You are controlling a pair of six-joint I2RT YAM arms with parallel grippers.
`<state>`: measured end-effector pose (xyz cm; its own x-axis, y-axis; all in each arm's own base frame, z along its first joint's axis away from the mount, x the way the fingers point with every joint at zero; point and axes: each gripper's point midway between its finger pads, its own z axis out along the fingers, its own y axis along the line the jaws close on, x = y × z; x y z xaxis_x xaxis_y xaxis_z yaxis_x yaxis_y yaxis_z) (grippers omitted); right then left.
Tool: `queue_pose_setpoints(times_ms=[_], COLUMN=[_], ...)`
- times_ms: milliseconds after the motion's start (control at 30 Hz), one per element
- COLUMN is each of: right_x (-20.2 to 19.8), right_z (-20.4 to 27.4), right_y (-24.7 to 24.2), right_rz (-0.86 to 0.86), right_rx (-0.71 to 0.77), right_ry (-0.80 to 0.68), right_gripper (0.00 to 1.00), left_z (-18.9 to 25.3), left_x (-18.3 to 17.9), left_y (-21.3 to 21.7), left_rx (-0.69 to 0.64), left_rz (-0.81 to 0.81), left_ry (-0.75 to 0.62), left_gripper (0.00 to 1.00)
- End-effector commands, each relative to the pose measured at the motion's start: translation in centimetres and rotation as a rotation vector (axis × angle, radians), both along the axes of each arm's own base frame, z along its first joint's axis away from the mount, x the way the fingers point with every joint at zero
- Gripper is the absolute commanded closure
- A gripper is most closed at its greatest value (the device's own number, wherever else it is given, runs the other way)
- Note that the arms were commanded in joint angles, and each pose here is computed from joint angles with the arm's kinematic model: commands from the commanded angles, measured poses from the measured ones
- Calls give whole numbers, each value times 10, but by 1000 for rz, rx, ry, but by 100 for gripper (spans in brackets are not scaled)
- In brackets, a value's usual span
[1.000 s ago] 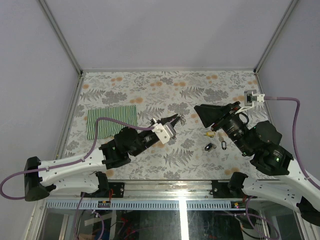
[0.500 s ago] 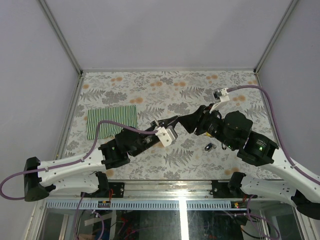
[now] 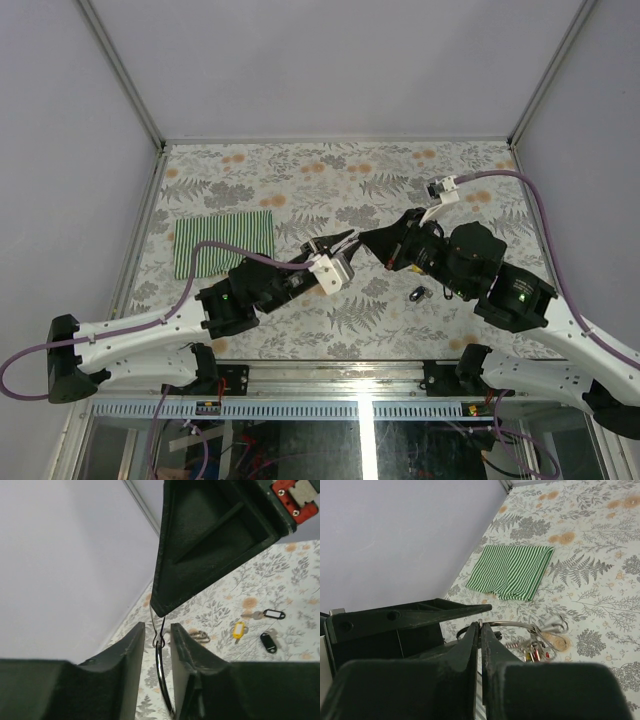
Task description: Put the keys on the keyring
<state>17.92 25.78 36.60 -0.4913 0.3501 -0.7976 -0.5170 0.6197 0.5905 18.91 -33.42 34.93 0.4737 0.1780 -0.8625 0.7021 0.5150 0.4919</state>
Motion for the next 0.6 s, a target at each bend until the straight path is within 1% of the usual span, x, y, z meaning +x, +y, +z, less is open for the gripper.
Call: queue_pose_setpoints(times_ms=[0,67,167,367,567], right_x=[-3,-4,-6,-9,-11], right_z=[34,36,39,40,39], right_y=[-8,-11,-13,-13,-13], right_rz=[-2,-6,1,22,42], right_rx=[91,88,81,62,41], right_ry=[-91,-104,-119,-140,-166], right_gripper=[100,100,100,100,100], left_z=[28,26,25,30,36], left_x=[-5,-7,-9,-11,-19], left_y=[2,1,2,2,-5], left_rx=[-82,-67,-64,-104,-131], left_rz=[-12,-26,-36,-46,-102], left_ry=[-8,-6,-5,27,49], left_gripper=[64,58,55,58,59])
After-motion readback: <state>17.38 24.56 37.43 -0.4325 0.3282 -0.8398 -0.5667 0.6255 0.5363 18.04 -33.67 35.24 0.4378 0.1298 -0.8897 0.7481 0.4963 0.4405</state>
